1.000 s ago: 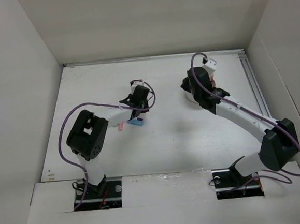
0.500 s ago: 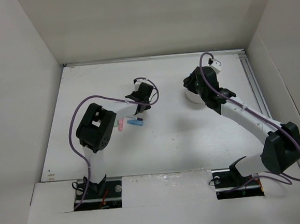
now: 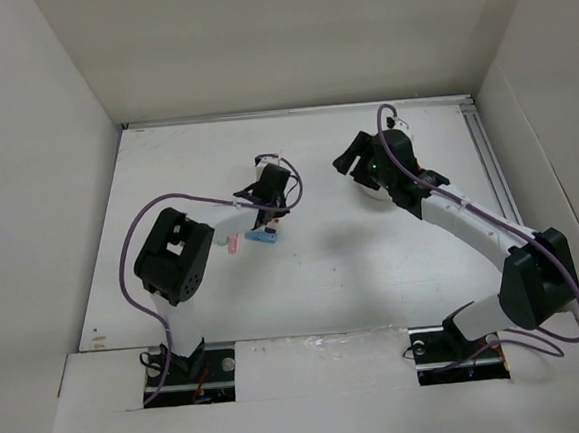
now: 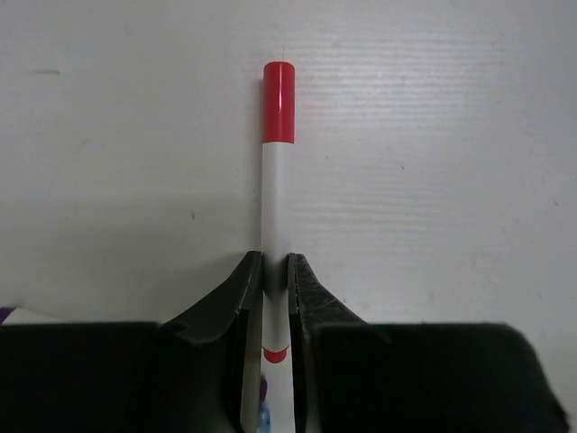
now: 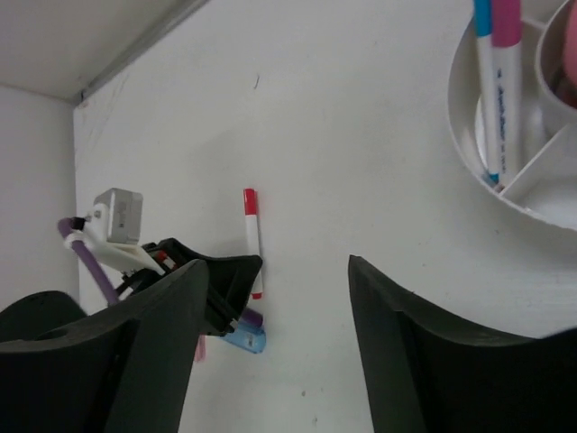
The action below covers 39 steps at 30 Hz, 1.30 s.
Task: Sort the stationery into containers
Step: Pick up the pen from the center of the board, then place the pen in the storage box.
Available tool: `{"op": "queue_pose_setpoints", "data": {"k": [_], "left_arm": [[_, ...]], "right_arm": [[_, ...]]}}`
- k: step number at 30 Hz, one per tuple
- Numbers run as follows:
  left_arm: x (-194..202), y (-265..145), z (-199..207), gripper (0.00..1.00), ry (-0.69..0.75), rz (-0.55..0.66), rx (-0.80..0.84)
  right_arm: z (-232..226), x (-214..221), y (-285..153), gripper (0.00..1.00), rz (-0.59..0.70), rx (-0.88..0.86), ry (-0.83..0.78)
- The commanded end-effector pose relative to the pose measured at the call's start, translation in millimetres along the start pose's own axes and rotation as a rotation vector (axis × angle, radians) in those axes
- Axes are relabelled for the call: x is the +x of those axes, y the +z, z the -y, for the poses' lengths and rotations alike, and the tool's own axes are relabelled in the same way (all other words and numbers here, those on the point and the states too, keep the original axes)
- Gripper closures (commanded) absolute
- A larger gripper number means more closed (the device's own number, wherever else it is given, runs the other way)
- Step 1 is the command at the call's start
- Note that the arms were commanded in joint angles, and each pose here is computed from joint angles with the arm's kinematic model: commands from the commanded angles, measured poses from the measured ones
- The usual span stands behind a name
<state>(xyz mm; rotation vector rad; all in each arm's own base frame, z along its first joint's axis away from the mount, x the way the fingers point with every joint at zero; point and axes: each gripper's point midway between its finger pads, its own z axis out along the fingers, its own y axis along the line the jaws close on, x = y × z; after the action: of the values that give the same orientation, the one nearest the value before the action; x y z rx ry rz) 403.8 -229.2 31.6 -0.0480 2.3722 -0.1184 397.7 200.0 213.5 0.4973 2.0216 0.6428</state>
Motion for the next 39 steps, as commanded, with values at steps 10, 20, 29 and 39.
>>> {"op": "queue_pose_setpoints", "data": {"k": [10,20,29,39], "left_arm": [[-44,-130,76,1.0,-0.002,0.196,0.65],[-37,-166,97,1.0,0.031,0.216,0.867],[-44,-179,95,0.94,0.031,0.253,0.884],[-49,-187,91,0.43,0.016,0.283,0.882]], "right_arm": [[-81,37,-12,0.22,-0.224,-0.348,-0.034],[-89,74,10,0.22,-0.305,-0.327,-0.042],[-85,67,22,0.86,-0.26,-0.274,-0.014],[-52,-16,28,1.0,-0.001,-0.097,0.021]]}}
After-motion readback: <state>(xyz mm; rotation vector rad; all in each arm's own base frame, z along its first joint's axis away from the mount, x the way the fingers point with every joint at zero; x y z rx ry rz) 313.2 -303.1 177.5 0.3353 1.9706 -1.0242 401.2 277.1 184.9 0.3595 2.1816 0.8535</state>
